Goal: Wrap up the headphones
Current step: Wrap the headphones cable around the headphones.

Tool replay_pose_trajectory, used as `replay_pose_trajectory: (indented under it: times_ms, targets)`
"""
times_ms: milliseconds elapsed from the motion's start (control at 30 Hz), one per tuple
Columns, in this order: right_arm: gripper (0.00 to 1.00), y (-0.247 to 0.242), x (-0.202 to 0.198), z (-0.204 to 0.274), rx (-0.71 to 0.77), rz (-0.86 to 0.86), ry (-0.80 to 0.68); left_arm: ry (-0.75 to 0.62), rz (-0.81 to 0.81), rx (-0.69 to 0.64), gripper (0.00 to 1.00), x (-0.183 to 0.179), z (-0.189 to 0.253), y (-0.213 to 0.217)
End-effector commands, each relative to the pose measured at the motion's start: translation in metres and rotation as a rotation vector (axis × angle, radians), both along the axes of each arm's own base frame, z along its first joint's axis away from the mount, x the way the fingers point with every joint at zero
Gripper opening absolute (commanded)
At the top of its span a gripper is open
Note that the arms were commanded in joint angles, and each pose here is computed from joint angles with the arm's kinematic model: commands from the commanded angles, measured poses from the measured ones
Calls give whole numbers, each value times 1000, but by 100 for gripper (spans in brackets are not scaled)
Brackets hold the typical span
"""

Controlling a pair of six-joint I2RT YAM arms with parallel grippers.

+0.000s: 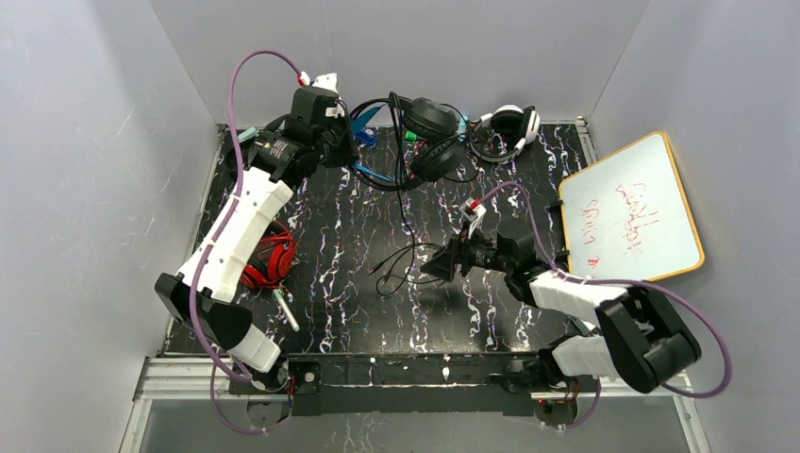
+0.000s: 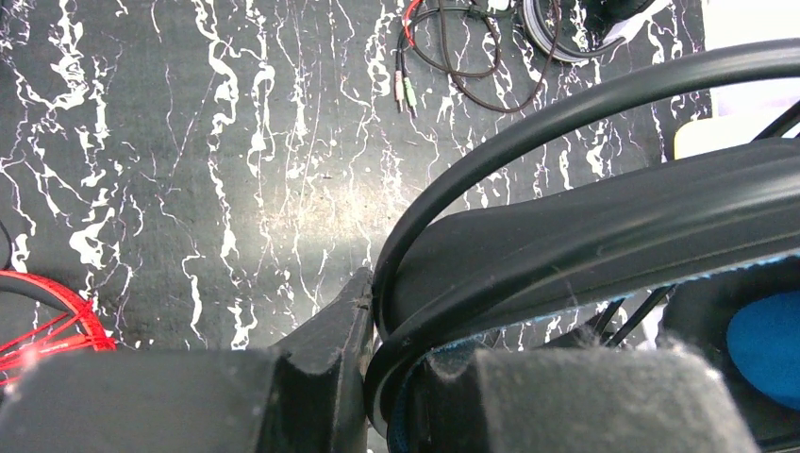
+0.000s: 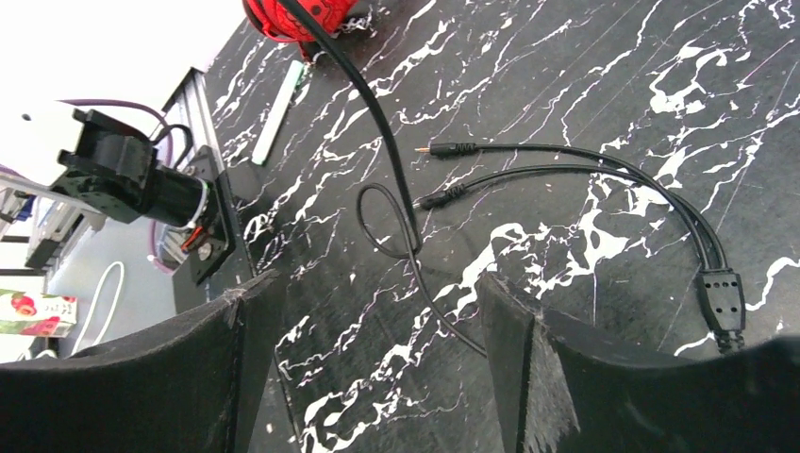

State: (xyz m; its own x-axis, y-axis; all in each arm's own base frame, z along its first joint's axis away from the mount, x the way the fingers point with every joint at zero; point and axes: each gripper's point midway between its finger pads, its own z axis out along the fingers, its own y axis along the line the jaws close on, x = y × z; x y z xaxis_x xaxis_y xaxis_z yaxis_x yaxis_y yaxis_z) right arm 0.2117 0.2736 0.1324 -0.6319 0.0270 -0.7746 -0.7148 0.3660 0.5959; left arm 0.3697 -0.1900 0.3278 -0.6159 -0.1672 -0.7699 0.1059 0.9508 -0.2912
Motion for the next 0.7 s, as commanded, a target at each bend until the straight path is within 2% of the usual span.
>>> replay_pose_trajectory:
  times_ms: [0,267,533,600,667]
  targets:
    - [81,17,15,6,59,-16,-121,-23,7,-109,0,0,26,-9]
    - [78,44,19,-2,91,33,-123,-6,-4,-122,0,-3,27,-12]
    - [70,58,37,-14,113,8,-120,5,-4,-135,0,-6,26,-12]
    - [66,64,40,-15,123,18,-109,8,-3,-135,0,-6,26,-12]
    - [58,69,40,-19,131,32,-98,12,-3,-131,0,-6,25,-12]
